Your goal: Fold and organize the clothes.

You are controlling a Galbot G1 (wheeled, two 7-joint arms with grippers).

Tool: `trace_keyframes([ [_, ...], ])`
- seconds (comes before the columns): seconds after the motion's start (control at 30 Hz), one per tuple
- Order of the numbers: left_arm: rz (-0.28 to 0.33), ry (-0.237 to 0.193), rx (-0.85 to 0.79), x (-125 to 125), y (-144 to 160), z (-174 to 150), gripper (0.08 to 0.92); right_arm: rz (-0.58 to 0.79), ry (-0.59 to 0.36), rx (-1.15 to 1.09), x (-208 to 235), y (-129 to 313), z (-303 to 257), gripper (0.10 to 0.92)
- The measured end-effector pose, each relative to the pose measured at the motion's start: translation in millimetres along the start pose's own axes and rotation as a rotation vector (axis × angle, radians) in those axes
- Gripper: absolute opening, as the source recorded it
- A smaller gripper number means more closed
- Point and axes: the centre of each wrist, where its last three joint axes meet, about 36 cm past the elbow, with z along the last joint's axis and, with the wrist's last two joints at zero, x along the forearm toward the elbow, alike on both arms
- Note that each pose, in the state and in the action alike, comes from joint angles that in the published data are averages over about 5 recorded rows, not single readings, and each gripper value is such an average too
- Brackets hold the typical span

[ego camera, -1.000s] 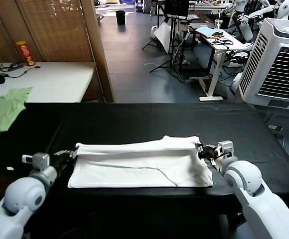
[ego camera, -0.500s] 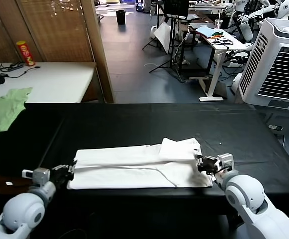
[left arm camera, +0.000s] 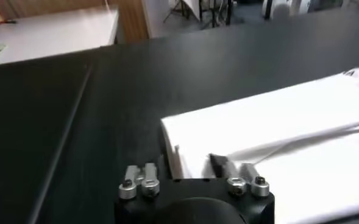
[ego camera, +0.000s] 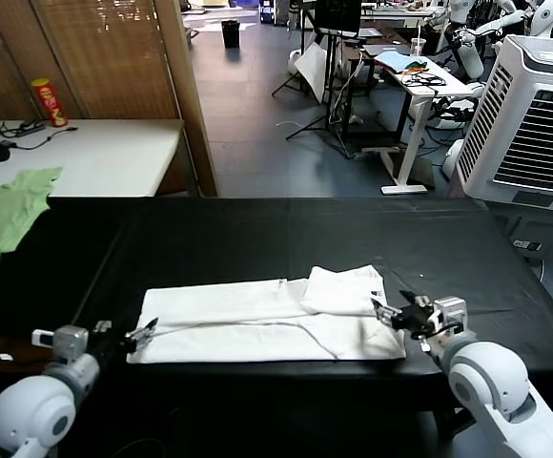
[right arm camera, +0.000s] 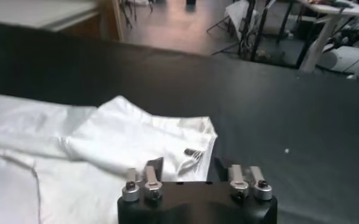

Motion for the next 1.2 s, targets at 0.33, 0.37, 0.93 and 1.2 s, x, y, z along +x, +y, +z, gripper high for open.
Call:
trace_keyframes([
  [0.33, 0.003, -0.046, 0.158, -49.8, 7.5, -10.8, 0.798, 0.020, -0.011, -0.078, -68.3, 1.7, 6.4, 0.798],
  [0.37, 0.002, -0.044, 0.167, -53.8, 7.3, -9.8, 0.798, 0.021, -0.009, -0.083, -73.7, 3.1, 6.9, 0.796],
  [0.93, -0.008, -0.010, 0.248, -80.2, 14.4, 7.1, 0.428, 0.023, 0.003, -0.100, -106.0, 28.8, 16.5, 0.221],
  [1.2, -0.033, -0.043, 0.190, -92.1, 9.8, 8.7, 0.127, 0.100, -0.030, -0.083, -100.1, 32.9, 27.0, 0.124],
])
